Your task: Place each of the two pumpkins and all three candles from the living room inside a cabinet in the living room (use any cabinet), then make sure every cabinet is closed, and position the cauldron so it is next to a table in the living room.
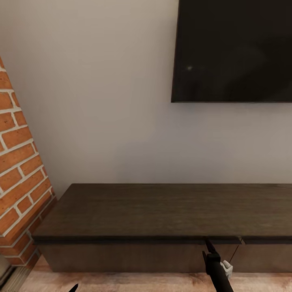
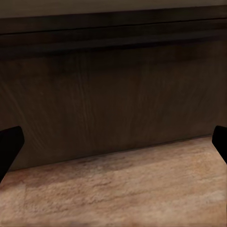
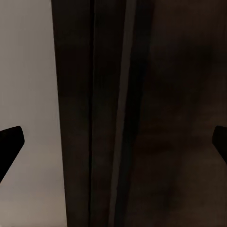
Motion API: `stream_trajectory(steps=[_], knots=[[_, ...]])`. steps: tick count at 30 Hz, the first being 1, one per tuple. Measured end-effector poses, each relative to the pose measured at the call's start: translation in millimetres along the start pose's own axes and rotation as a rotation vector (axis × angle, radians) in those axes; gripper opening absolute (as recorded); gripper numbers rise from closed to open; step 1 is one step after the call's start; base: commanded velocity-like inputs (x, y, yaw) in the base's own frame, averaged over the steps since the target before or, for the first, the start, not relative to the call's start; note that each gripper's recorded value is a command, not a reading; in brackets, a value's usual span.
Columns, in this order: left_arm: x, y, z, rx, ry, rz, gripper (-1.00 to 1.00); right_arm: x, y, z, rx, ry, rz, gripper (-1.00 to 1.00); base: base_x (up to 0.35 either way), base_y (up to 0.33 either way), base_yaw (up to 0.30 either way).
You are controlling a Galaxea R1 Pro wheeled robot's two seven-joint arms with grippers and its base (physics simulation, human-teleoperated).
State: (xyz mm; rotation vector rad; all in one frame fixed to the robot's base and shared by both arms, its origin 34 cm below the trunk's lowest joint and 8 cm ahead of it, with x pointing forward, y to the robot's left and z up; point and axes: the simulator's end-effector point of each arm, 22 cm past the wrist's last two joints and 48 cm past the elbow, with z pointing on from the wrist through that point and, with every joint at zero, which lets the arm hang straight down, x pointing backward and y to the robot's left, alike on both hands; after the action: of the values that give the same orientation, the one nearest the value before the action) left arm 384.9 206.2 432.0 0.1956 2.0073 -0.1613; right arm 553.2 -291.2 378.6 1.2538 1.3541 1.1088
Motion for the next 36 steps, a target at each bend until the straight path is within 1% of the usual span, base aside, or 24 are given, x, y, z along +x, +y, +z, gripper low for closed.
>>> stream_trajectory(steps=[3, 6, 36], knots=[[0.1, -0.1, 0.0, 0.000, 0.000, 0.000, 1.00, -0.1, 0.2, 0.1, 0.000, 0.000, 0.000, 1.00, 0.000, 0.000, 0.000], [4.0, -0.1, 1.0, 0.001, 0.012, -0.002, 1.00, 0.6, -6.3, -0.8, 0.013, 0.002, 0.000, 1.00, 0.000, 0.000, 0.000], [3.9, -0.3, 0.8, 0.001, 0.011, -0.002, 1.00, 1.0, -6.6, -0.9, 0.013, 0.003, 0.000, 1.00, 0.020, 0.000, 0.000]])
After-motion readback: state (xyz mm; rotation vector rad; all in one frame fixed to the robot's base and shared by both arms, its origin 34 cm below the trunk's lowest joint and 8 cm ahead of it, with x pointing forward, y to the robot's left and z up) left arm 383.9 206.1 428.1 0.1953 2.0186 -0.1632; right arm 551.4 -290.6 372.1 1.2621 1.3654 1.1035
